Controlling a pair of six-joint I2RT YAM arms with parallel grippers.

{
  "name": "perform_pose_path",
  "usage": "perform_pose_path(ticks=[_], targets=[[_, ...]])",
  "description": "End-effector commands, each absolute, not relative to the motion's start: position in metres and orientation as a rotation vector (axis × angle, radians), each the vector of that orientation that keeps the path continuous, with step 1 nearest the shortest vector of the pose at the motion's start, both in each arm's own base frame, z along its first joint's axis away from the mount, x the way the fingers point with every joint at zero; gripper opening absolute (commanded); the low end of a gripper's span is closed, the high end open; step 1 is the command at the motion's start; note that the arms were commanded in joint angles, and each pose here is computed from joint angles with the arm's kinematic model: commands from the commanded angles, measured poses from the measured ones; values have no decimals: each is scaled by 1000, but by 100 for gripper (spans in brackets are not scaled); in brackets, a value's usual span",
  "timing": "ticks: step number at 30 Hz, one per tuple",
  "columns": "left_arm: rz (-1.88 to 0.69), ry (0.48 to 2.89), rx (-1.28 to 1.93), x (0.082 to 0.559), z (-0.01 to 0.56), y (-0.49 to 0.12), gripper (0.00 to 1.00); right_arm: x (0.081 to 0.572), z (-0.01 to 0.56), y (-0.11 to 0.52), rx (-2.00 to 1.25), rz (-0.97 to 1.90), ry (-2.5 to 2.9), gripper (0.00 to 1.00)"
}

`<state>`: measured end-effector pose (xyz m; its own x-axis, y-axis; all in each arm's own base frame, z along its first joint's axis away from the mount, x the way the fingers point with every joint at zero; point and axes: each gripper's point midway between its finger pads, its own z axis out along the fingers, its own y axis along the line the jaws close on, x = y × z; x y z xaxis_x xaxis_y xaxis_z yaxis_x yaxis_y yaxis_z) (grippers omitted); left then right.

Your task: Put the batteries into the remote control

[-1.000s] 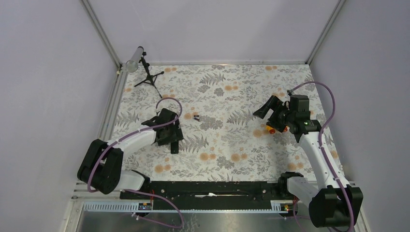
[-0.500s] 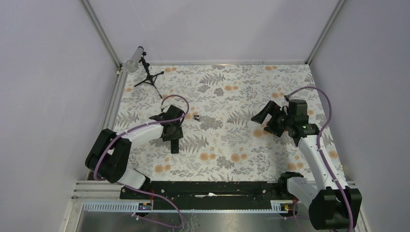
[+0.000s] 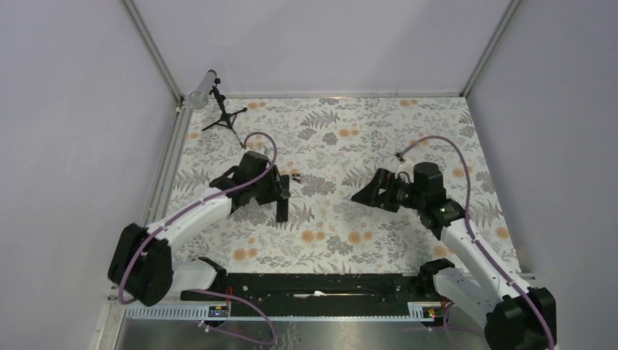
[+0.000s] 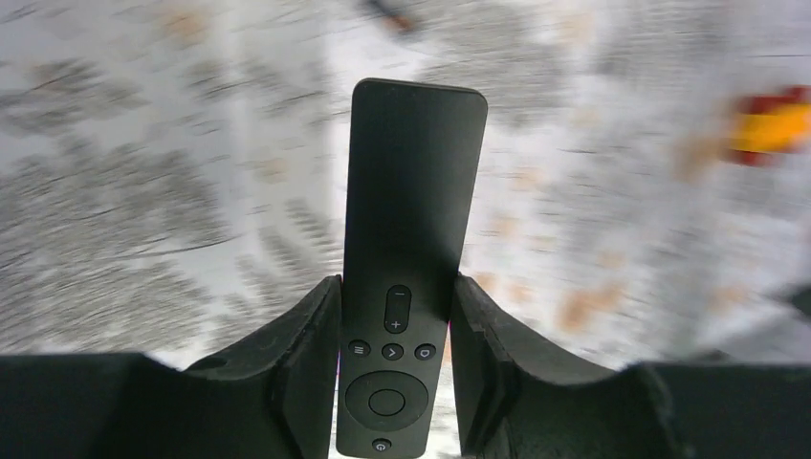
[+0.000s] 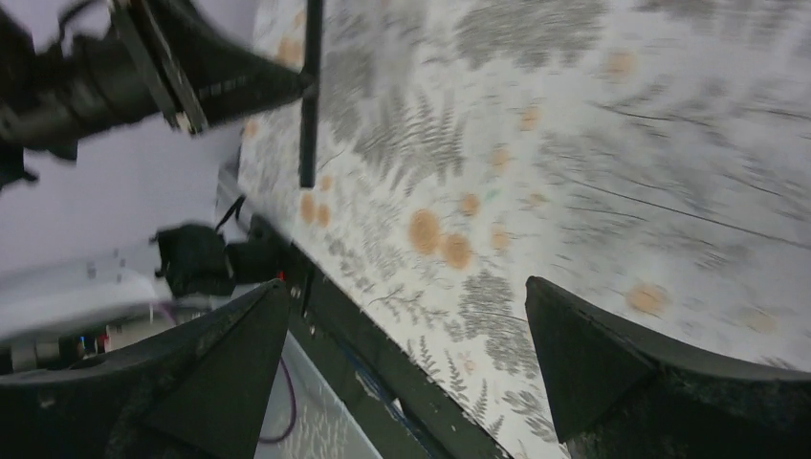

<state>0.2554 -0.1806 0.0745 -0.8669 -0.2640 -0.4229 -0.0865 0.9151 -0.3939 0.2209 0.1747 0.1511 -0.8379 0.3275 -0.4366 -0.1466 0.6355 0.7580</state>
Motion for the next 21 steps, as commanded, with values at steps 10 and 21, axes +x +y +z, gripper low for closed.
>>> perform_pose_path(ticks=[10, 21], targets=[[-1562, 1952, 10, 234, 288, -276, 20, 185, 271, 300, -72, 1665, 1875, 100], [-1840, 1759, -1, 217, 360, -282, 21, 190, 315, 335, -128, 1788, 1794, 100]])
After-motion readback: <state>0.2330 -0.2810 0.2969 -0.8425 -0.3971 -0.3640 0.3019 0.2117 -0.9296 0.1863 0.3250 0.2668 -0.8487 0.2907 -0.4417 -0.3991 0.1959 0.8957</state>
